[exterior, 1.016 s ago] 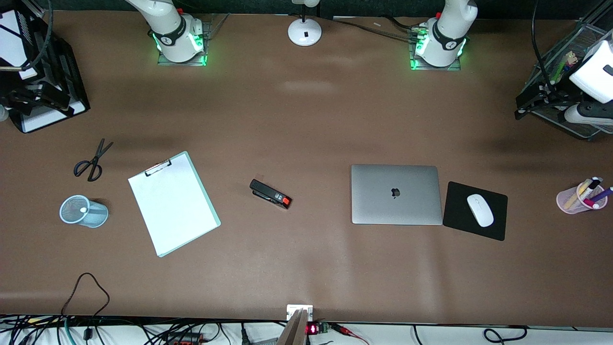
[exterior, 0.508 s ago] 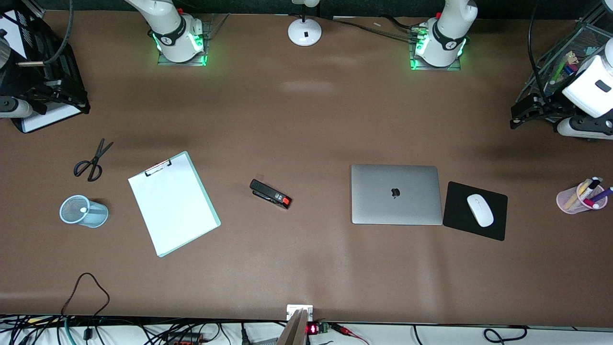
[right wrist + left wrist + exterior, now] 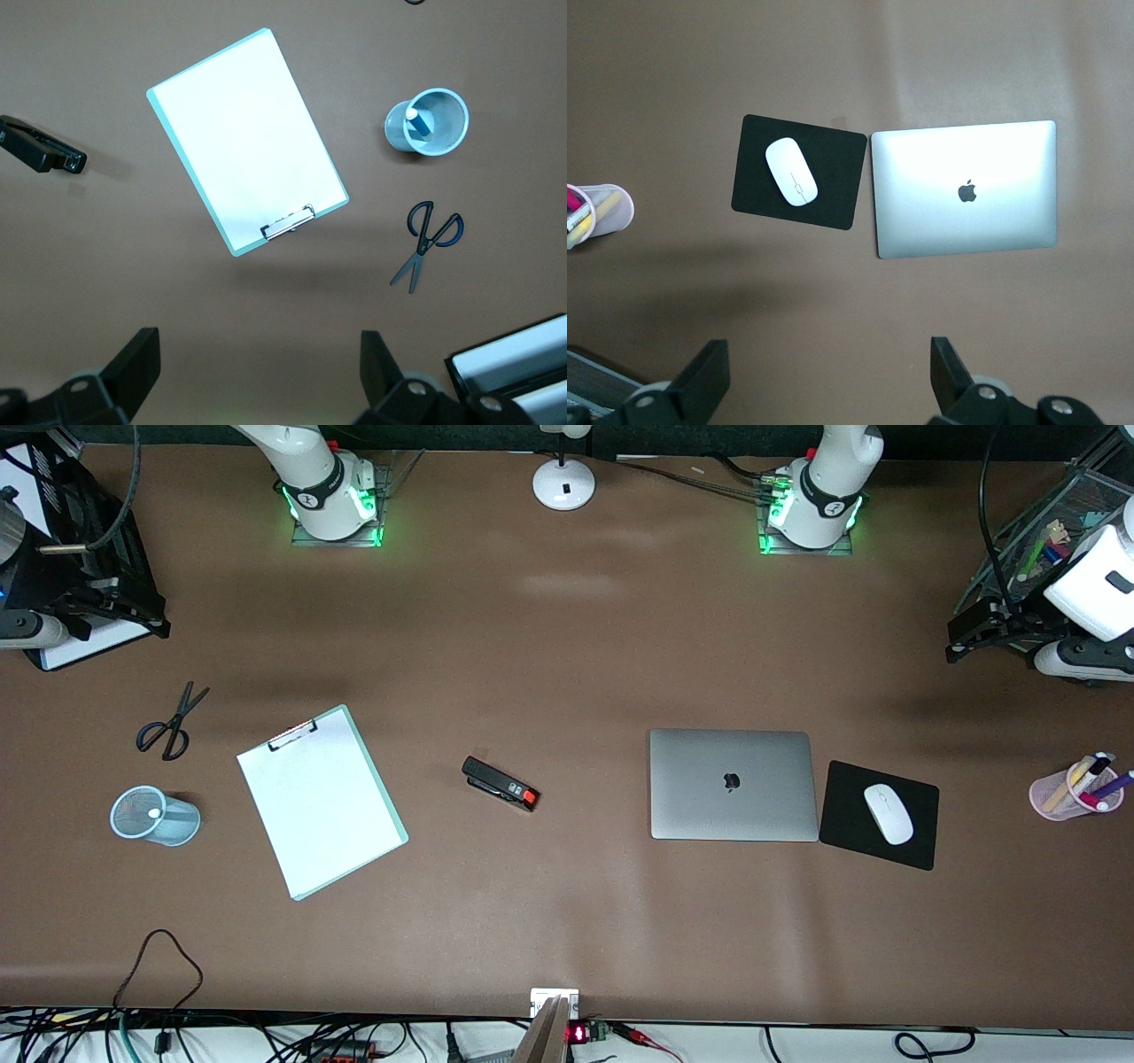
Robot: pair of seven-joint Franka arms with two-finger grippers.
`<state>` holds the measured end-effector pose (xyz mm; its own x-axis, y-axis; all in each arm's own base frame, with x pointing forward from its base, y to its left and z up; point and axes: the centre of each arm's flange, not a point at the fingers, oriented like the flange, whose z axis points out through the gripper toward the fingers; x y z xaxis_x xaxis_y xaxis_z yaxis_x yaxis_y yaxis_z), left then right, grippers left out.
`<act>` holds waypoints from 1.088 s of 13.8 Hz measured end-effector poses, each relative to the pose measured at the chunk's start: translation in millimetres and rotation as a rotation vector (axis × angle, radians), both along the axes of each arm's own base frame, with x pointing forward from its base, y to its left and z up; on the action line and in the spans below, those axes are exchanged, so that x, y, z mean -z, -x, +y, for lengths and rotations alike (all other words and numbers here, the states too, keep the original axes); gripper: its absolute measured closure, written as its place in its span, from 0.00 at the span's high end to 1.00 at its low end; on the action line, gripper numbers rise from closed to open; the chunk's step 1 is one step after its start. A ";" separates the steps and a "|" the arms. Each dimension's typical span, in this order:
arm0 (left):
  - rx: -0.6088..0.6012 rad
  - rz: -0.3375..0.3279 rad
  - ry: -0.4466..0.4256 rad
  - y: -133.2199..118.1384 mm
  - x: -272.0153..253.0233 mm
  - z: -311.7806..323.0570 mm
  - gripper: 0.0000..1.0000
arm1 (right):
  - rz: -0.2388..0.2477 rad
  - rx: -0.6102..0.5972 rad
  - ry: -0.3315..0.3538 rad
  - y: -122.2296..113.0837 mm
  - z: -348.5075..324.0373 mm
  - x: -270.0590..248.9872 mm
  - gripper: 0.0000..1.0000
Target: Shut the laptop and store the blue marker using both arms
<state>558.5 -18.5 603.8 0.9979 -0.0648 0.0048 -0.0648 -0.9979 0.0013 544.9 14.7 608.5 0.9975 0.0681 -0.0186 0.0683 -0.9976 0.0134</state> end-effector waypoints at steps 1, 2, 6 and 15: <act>0.000 0.000 0.000 0.0 -0.2 0.0 1.00 | 0.002 -0.010 -0.001 -0.2 0.1 0.6 1.00; 0.000 0.000 0.000 0.1 -0.4 0.1 1.00 | 0.005 -0.015 -0.001 -0.3 0.3 1.3 1.00; -0.002 0.002 0.000 0.2 -0.4 1.3 1.00 | 0.008 -0.020 -0.001 -0.5 1.8 2.3 1.00; -0.012 0.012 0.000 1.2 0.4 6.5 1.00 | 0.031 -0.017 0.000 2.2 3.5 3.9 1.00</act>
<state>557.3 -12.0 603.3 0.9986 -0.0533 -0.0068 -0.0533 -0.9986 0.0016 542.8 18.2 604.6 0.9952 0.0845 -0.0492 0.0852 -0.9963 0.0110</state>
